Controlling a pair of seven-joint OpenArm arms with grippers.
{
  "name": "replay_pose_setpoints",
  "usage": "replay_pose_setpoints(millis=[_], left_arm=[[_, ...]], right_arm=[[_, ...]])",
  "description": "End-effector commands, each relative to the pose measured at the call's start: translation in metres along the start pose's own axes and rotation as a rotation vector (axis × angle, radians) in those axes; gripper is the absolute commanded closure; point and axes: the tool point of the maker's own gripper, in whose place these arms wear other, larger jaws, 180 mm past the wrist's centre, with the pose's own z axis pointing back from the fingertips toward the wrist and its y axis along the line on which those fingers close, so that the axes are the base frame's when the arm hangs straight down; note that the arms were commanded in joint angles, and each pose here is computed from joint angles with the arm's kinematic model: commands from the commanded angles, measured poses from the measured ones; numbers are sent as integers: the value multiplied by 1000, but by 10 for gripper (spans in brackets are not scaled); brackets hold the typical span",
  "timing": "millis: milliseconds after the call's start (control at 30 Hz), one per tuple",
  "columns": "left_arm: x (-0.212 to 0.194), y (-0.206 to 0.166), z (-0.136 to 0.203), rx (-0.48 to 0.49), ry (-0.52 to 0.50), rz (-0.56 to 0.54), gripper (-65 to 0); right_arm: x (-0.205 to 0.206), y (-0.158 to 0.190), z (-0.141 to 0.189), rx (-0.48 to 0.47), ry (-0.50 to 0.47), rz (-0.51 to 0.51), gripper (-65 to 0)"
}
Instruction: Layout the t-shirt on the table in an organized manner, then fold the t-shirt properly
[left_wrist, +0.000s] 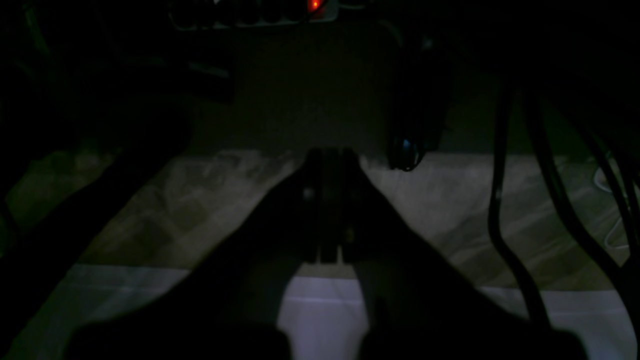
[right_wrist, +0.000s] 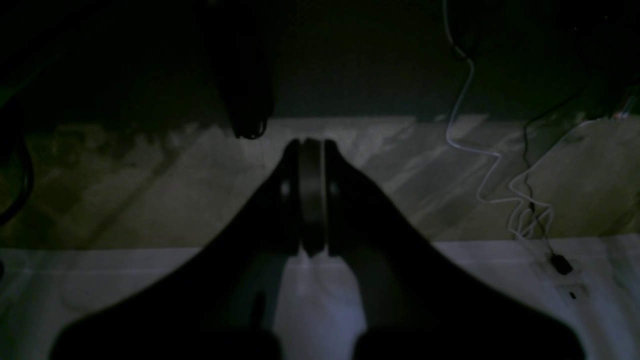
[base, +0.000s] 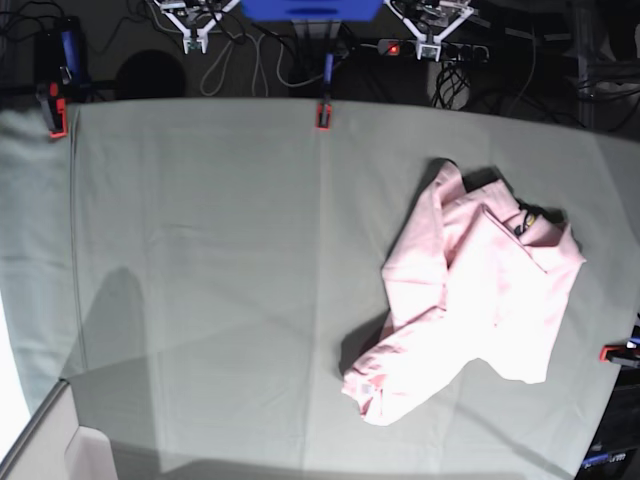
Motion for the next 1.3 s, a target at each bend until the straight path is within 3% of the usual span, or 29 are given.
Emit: replay_pose_setpoints(millis=[0,267,567,733,1067,1267], left_arm=[[-4,2,0,6,5,3,0],[-23,6,3,12,30,0,0],[-44,18,24,22,-46,-22,0],[-37,12,55,4,-168,-35,0],[41,8,162,-32,-527,-93,0],[81,0,204,-48,-565,-97,0]], right_arm=[[-2,-1,0,4,2,-3,0],[-20,3,2,10,2,-1,0],[-33,-8,40,-3,-173,16,0],[-25,-20,80,-17,-300,43,0],[34,-37,181,-44,-593,96,0],[92,-57,249,-111,-812,86,0]])
